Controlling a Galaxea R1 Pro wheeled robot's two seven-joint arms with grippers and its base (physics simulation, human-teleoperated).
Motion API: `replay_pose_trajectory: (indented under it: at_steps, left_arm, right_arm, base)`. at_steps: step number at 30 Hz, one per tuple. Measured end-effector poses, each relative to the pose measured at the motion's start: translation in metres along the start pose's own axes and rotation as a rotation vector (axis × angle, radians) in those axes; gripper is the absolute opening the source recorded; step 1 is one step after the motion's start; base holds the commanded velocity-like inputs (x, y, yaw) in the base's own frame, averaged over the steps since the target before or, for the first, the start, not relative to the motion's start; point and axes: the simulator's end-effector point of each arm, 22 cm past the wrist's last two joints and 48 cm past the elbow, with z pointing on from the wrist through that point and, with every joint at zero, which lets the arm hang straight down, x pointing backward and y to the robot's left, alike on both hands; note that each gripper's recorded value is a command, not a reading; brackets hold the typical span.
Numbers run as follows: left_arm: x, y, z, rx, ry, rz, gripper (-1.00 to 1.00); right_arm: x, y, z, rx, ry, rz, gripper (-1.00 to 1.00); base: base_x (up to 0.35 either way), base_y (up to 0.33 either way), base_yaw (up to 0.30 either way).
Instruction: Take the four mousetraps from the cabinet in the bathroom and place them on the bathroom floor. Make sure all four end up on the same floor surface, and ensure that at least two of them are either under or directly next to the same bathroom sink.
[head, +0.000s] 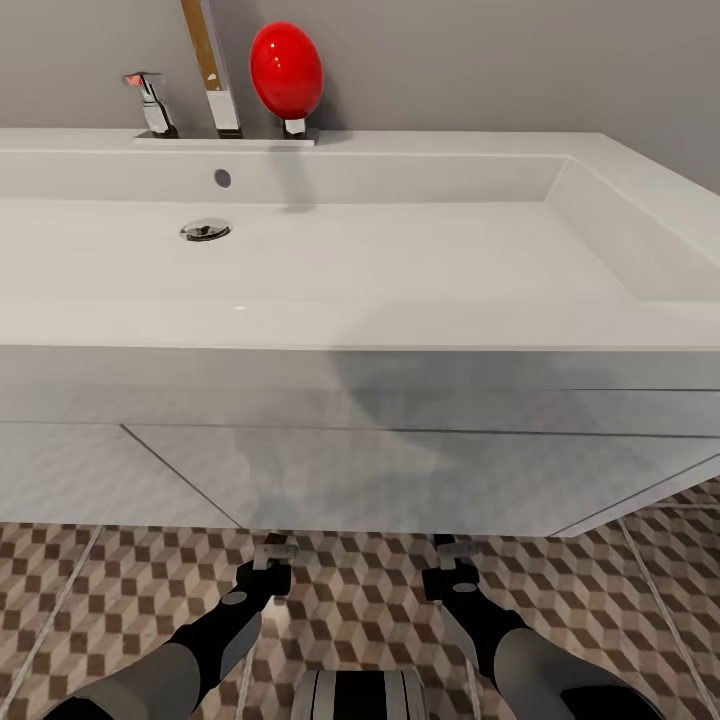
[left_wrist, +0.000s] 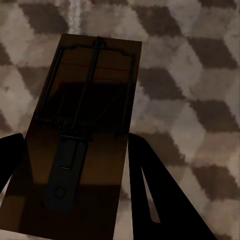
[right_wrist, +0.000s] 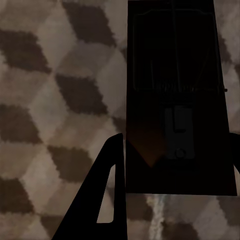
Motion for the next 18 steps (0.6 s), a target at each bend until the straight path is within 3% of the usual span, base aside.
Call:
replay_pose_trajectory:
  at_steps: [18]
  left_arm:
    - [-0.0017,0.0001,0.0,-0.001,-0.008,-0.002,-1.0]
  right_arm:
    - [-0.0002,0.0,0.0,0.0,0.0,0.0,-1.0]
  base:
    - [0.0,0.0,0.0]
